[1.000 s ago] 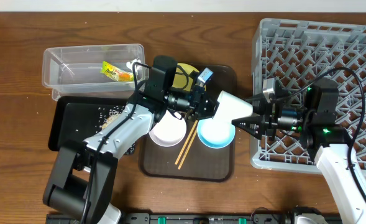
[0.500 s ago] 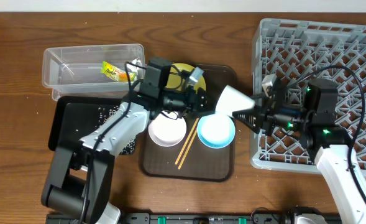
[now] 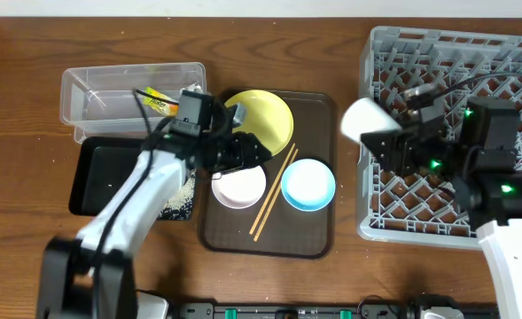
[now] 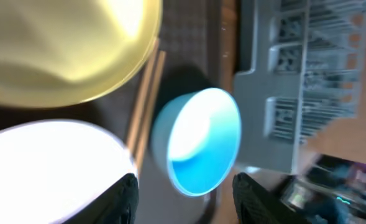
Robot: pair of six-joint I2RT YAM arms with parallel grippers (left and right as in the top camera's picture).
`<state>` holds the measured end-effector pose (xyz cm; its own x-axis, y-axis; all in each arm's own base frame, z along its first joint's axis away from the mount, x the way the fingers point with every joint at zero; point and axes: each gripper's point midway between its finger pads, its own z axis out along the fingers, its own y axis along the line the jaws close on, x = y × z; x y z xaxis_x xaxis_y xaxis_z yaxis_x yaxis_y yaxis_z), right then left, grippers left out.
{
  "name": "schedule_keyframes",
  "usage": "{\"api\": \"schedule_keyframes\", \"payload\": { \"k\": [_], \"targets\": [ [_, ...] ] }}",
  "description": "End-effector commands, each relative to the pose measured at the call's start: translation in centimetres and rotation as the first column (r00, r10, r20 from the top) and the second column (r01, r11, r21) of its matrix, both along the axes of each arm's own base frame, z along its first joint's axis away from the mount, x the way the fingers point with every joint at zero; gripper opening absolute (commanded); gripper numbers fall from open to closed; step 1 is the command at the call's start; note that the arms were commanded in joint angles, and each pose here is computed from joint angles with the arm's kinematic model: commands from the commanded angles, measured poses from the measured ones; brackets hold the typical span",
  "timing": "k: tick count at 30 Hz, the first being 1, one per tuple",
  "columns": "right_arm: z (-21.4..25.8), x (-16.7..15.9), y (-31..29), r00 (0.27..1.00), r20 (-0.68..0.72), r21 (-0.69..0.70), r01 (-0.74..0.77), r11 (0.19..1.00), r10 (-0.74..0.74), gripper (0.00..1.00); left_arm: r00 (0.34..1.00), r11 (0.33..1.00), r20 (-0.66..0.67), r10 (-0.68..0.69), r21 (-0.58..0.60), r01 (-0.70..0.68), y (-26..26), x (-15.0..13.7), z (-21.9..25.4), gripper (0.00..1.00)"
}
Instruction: Sort waste into correct bins and load items into the dishwasher rack
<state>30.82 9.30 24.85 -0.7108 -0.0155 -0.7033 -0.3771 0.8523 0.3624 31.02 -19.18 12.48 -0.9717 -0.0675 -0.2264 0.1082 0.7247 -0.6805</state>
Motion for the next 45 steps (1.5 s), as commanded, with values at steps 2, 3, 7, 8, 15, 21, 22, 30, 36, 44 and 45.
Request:
{"api": "schedule_keyframes", "payload": {
  "k": [2, 3, 7, 8, 15, 21, 22, 30, 36, 44, 45],
  "targets": [
    [1.0, 0.6, -4.6, 0.971, -0.019, -0.154, 0.233, 0.96, -0.239, 0.01, 0.984, 0.974, 0.171, 0.05, 0.209, -0.086, 3.8, 0.7, 1.7, 0.52],
    [1.1, 0.4, -5.1, 0.966, -0.033, -0.17, 0.249, 0.954, -0.258, 0.01, 0.98, 0.965, 0.186, 0.065, 0.238, -0.109, 4.5, 0.6, 2.1, 0.52],
    [0.5, -0.3, -8.5, 0.916, -0.107, -0.253, 0.35, 0.902, -0.386, 0.01, 0.966, 0.935, 0.235, 0.104, 0.307, -0.176, 6.4, 0.1, 3.3, 0.53],
    [0.4, -0.5, -9.5, 0.899, -0.127, -0.277, 0.374, 0.885, -0.419, 0.01, 0.963, 0.93, 0.245, 0.11, 0.317, -0.187, 6.7, -0.1, 3.5, 0.53],
    [-1.6, -1.9, -16.6, 0.73, -0.266, -0.467, 0.473, 0.747, -0.629, 0.01, 0.96, 0.924, 0.253, 0.117, 0.328, -0.199, 7.1, -0.3, 3.8, 0.56],
    [-5.8, -3.4, -19.8, 0.583, -0.438, -0.523, 0.454, 0.721, -0.685, 0.01, 0.961, 0.922, 0.25, 0.118, 0.331, -0.199, 7.2, -0.4, 3.8, 0.57],
    [-6.5, -3.4, -20.2, 0.562, -0.457, -0.527, 0.453, 0.719, -0.689, 0.01, 0.961, 0.922, 0.249, 0.118, 0.332, -0.199, 7.2, -0.4, 3.8, 0.57],
    [-9.7, -3.5, -22.2, 0.464, -0.543, -0.543, 0.443, 0.714, -0.7, 0.01, 0.963, 0.922, 0.243, 0.117, 0.335, -0.197, 7.2, -0.5, 3.7, 0.57],
    [-11.3, -3.9, -22.3, 0.428, -0.585, -0.548, 0.417, 0.725, -0.689, 0.05, 0.963, 0.922, 0.243, 0.117, 0.335, -0.197, 7.2, -0.5, 3.7, 0.57],
    [-14.2, -4.9, -21.8, 0.399, -0.62, -0.551, 0.391, 0.737, -0.675, 0.08, 0.963, 0.922, 0.243, 0.117, 0.335, -0.197, 7.2, -0.5, 3.7, 0.57],
    [-14.4, -5.0, -21.7, 0.399, -0.622, -0.549, 0.392, 0.739, -0.674, 0.09, 0.963, 0.922, 0.243, 0.117, 0.335, -0.197, 7.2, -0.5, 3.7, 0.57]
  ]
}}
